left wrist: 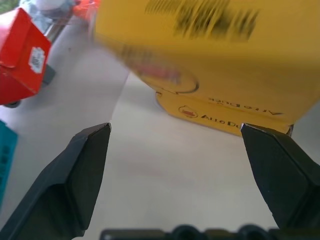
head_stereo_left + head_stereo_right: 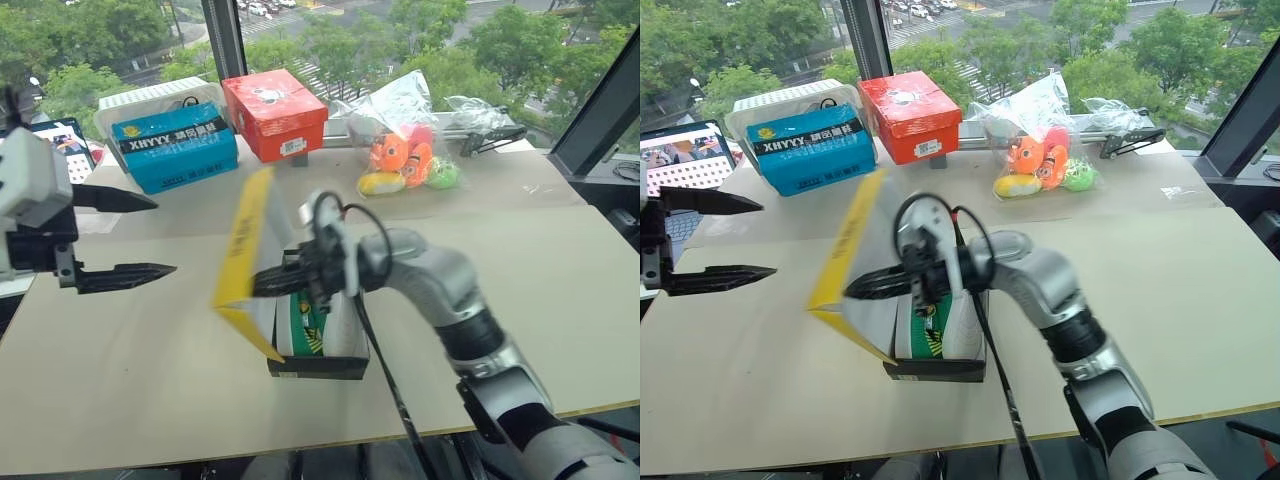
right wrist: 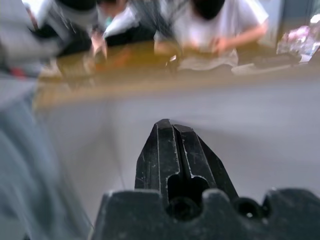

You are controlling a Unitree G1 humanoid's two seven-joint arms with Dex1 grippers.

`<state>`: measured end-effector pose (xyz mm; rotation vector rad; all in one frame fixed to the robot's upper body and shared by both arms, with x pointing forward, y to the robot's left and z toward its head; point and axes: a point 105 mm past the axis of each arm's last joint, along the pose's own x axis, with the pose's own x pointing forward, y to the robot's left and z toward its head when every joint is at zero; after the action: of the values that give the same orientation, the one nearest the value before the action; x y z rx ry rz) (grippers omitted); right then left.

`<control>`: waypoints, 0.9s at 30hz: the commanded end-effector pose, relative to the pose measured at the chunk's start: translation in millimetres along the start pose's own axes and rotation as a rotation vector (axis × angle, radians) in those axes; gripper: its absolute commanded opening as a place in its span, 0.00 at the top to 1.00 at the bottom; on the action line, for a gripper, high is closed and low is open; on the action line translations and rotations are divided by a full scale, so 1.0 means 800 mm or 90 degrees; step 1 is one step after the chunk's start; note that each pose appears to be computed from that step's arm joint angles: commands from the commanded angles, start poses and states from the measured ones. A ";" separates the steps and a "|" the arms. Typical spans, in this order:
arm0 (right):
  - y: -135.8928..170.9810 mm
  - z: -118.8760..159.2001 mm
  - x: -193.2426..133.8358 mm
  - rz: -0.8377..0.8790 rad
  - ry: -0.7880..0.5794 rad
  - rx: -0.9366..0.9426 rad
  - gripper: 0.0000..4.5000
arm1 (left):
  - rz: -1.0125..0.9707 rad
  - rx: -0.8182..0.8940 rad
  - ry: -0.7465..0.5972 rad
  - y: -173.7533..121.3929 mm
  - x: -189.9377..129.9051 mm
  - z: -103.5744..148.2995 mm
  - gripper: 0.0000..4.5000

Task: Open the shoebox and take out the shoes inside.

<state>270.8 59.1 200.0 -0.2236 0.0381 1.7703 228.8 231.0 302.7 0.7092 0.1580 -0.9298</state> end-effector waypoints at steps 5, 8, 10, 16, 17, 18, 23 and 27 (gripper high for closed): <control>0.006 0.021 -0.047 0.009 0.053 -0.130 1.00 | 0.014 0.030 0.003 -0.011 -0.009 0.019 0.01; 0.010 0.035 -0.071 -0.009 0.070 -0.156 1.00 | 0.000 0.027 0.001 -0.014 -0.001 0.015 0.01; 0.011 0.047 -0.089 -0.035 0.089 -0.180 1.00 | -0.021 0.020 -0.004 -0.017 0.010 0.009 0.01; 0.015 0.033 -0.106 -0.055 0.175 -0.216 0.60 | -0.065 0.021 -0.015 -0.013 0.041 -0.010 0.00; 0.008 0.026 -0.105 -0.068 0.195 -0.227 0.51 | -0.069 0.024 -0.014 -0.011 0.045 -0.011 0.00; 0.001 0.019 -0.104 -0.077 0.210 -0.234 0.45 | -0.073 0.028 -0.013 -0.009 0.048 -0.013 0.00; -0.033 -0.006 -0.113 -0.128 0.291 -0.291 0.06 | -0.089 0.039 -0.016 -0.006 0.058 -0.015 0.00; -0.035 -0.024 -0.118 -0.067 0.365 -0.338 0.00 | -0.095 0.043 -0.021 -0.007 0.063 -0.014 0.00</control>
<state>323.7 -31.1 191.5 -0.9747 0.0215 1.4895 256.7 203.2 262.3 0.7244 0.1897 -1.0985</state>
